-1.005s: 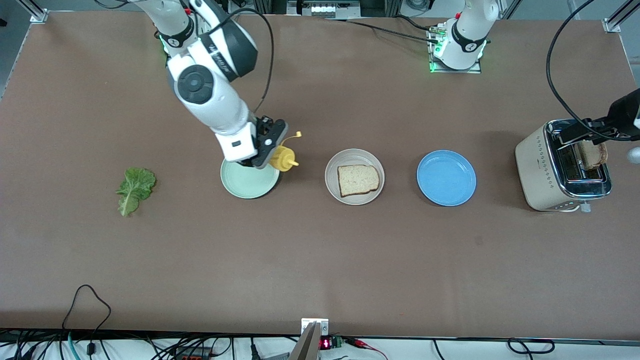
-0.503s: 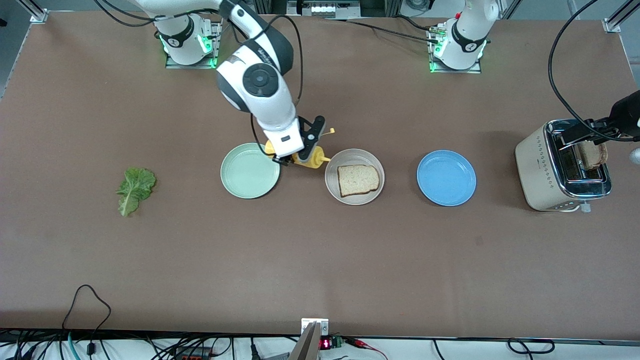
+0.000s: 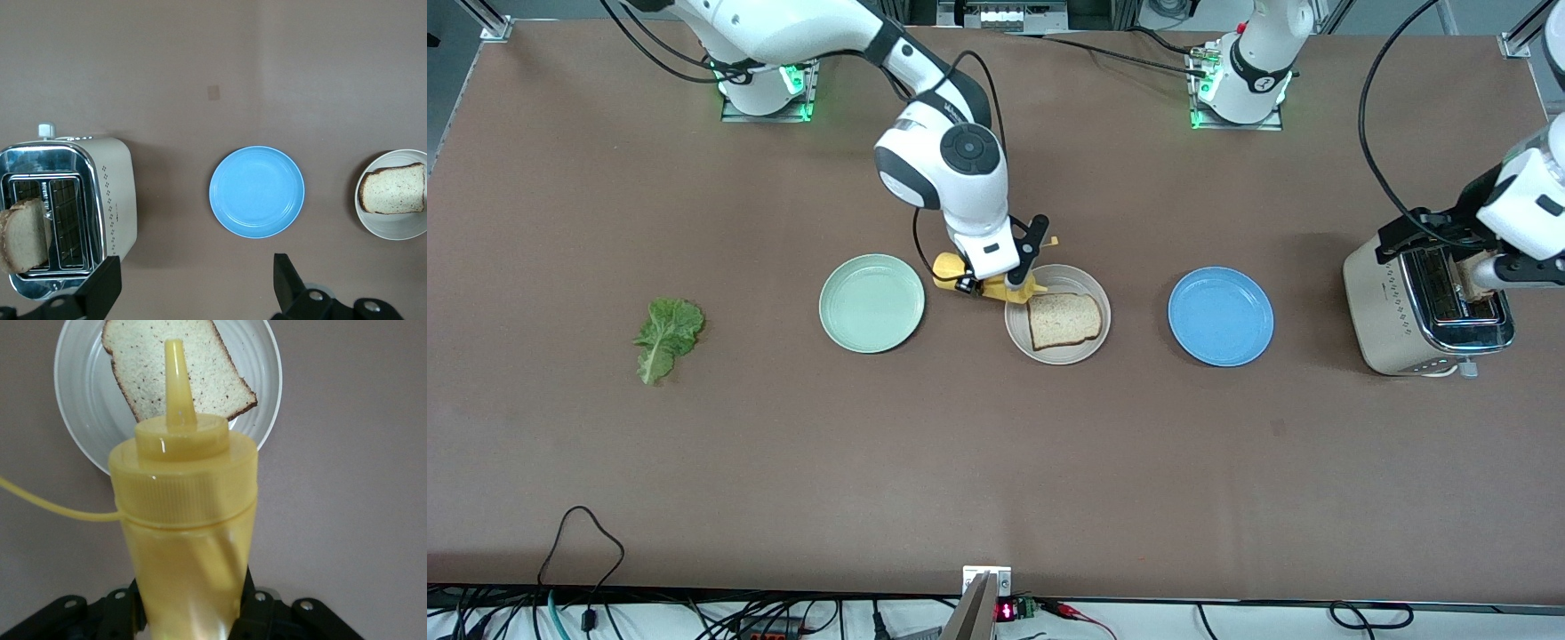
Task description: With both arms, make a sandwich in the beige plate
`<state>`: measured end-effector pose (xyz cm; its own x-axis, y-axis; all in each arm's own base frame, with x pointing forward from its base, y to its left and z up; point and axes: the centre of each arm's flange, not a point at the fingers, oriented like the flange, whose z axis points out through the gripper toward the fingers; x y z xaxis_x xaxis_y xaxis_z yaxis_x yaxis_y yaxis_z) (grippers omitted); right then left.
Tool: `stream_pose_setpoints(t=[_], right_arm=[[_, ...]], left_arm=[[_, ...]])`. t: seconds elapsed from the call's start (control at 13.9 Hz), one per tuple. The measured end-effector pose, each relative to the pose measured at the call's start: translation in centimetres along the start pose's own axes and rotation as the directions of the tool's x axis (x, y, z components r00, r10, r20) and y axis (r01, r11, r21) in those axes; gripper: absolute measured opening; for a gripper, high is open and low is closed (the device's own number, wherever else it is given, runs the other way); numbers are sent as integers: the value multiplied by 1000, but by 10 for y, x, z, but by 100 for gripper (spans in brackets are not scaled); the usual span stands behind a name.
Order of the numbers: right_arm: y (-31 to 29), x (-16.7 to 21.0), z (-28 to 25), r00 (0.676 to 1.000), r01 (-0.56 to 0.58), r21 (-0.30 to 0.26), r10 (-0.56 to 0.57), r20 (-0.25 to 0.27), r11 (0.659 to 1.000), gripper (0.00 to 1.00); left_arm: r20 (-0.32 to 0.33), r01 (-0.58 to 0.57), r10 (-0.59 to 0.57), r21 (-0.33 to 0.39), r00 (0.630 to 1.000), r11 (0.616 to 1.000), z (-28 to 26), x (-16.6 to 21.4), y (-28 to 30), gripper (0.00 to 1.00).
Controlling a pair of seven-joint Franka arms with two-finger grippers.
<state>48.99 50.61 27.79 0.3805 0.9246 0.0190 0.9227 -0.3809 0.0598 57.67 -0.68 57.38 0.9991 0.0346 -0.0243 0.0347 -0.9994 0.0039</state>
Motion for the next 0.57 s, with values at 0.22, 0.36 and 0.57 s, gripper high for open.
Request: stream_pose_setpoints(t=[0.22, 0.36, 0.57], right_arm=[[5, 0, 9, 1000, -6, 2, 6, 7, 1000, 51], [8, -2, 17, 1000, -3, -10, 3, 20, 1000, 51], [12, 1, 27, 1000, -6, -20, 6, 28, 1000, 51]], left_arm=[[-6, 26, -26, -9, 1000, 1000, -1, 1, -14, 100], [-6, 36, -36, -19, 999, 999, -1, 1, -19, 100], [-11, 32, -32, -21, 999, 999, -3, 1, -16, 100]])
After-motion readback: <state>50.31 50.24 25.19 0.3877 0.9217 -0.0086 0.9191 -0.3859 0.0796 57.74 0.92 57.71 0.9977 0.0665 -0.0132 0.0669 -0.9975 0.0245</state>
